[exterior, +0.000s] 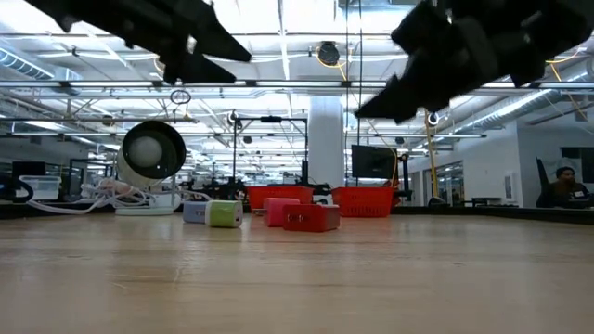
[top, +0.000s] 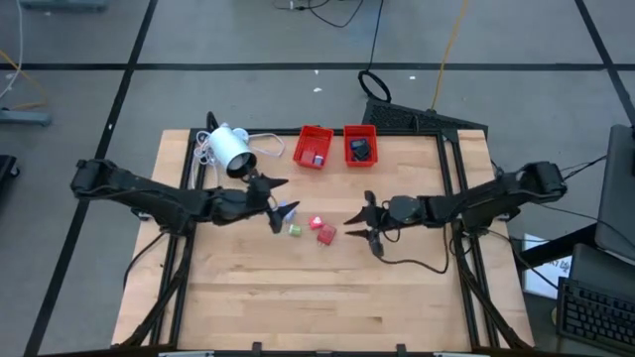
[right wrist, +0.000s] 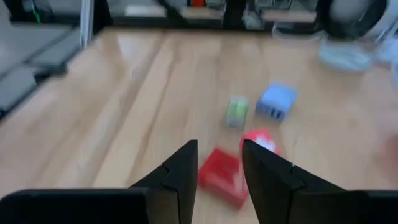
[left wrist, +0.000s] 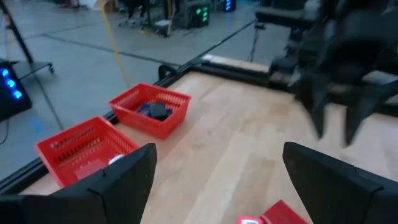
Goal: Pick & Place Office items
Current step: Put the red charger adapter into the left red bin
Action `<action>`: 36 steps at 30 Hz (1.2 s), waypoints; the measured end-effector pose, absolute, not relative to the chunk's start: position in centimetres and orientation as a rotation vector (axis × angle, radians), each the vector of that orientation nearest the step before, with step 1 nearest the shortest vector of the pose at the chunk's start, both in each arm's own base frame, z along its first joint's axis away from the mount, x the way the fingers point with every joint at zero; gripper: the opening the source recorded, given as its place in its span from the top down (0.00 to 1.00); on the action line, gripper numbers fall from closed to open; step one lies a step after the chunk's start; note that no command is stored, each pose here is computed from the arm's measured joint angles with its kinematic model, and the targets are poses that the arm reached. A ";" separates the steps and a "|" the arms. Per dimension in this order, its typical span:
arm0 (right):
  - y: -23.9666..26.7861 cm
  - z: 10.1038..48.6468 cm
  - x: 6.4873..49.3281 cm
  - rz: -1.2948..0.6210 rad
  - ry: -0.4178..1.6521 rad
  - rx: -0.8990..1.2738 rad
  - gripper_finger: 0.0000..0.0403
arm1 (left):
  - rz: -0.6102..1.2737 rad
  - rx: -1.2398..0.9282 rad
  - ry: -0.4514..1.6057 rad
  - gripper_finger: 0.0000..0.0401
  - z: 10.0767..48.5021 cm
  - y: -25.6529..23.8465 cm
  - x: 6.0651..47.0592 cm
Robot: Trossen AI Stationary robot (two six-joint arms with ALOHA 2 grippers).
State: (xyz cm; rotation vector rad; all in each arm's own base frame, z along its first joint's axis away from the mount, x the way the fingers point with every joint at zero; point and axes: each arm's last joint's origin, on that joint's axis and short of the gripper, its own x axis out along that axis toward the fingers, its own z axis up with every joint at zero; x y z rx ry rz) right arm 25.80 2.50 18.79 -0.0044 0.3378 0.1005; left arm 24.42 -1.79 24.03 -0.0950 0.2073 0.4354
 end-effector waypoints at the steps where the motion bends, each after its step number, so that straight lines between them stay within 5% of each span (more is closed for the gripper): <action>1: 2.5 18.2 26.0 0.102 0.361 -0.005 0.71 | 0.427 -0.093 0.196 0.13 24.2 -1.9 24.0; 6: 2.6 14.7 27.2 0.092 0.466 -0.002 0.64 | 0.425 -0.104 0.154 0.13 24.6 -1.9 22.3; 18: 2.1 11.3 30.7 0.064 0.538 -0.004 0.26 | 0.490 -0.122 0.187 0.13 23.2 -1.4 22.3; 24: 1.8 10.7 30.6 0.058 0.571 0.049 0.25 | 0.500 -0.126 0.207 0.13 22.7 -1.3 22.6; 36: 4.3 10.9 30.4 0.360 0.584 0.189 0.30 | 0.518 -0.146 0.215 0.13 22.4 -1.0 22.8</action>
